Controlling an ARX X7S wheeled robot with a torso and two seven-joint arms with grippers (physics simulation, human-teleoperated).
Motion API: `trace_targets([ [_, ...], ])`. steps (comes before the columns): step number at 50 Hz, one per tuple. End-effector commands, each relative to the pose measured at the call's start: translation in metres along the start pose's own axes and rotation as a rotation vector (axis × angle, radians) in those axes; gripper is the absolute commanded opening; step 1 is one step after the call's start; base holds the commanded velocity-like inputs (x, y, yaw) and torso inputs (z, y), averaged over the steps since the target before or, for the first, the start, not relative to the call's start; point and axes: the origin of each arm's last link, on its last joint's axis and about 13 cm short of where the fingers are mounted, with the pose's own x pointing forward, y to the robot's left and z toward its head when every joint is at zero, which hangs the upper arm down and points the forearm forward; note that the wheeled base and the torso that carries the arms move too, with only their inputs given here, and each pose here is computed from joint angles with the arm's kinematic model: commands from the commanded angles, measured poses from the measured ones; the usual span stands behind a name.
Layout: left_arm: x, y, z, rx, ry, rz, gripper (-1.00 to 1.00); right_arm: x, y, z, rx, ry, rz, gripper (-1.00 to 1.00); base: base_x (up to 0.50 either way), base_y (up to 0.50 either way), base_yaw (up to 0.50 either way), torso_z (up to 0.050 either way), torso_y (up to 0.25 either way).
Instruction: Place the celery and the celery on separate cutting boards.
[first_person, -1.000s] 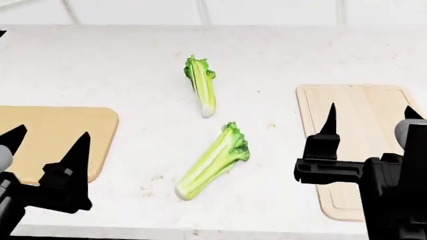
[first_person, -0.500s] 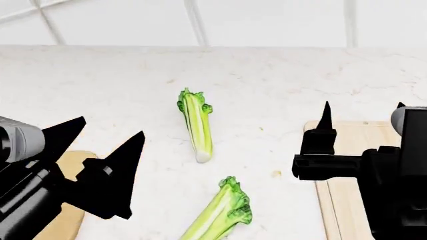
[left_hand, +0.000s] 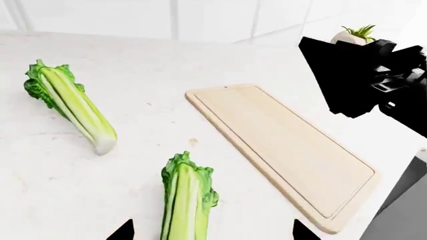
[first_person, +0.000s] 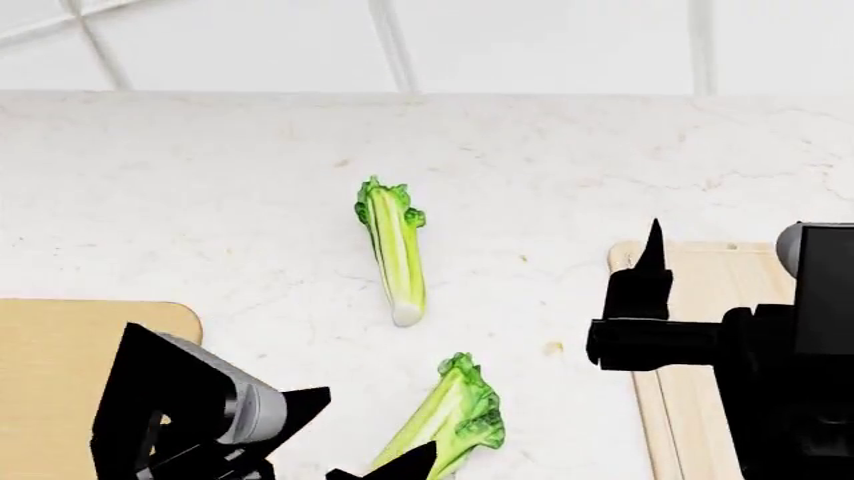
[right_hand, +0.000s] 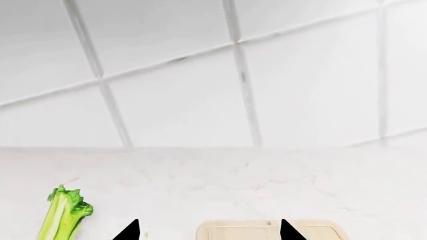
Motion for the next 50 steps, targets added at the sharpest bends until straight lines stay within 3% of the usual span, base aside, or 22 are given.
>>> trace_targets([
  [1,0.016,0.016,-0.021,-0.004,0.103,0.060,1.00,0.001,0.003,-0.004,0.006,0.016,0.011,1.00,0.00,0.00,0.00,0.000,0.000],
  [5,0.022,0.025,-0.023,-0.012,0.123,0.073,1.00,0.001,0.003,-0.006,0.012,0.018,0.008,1.00,0.00,0.00,0.00,0.000,0.000],
  [17,0.039,0.017,-0.035,-0.011,0.175,0.021,1.00,0.005,0.007,-0.013,0.014,0.045,0.024,1.00,0.00,0.00,0.00,0.000,0.000],
  [26,0.054,0.027,-0.038,-0.035,0.195,0.030,1.00,0.005,0.009,-0.016,0.013,0.056,0.034,1.00,0.00,0.00,0.00,0.000,0.000],
  [27,0.054,0.026,-0.036,-0.037,0.184,0.030,-1.00,0.005,0.009,-0.017,0.015,0.058,0.035,1.00,0.00,0.00,0.00,0.000,0.000],
  [37,0.047,0.020,-0.026,-0.020,0.156,0.016,-1.00,0.004,0.008,-0.018,0.016,0.064,0.036,1.00,0.00,0.00,0.00,0.000,0.000],
  [44,0.024,0.021,0.014,0.010,0.015,0.058,-1.00,0.010,0.015,-0.013,0.009,0.068,0.053,1.00,0.00,0.00,0.00,0.000,0.000],
  [50,-0.009,0.038,0.045,0.010,-0.111,0.173,-1.00,0.020,0.022,0.006,0.024,0.056,0.070,1.00,0.00,0.00,0.00,0.000,0.000],
])
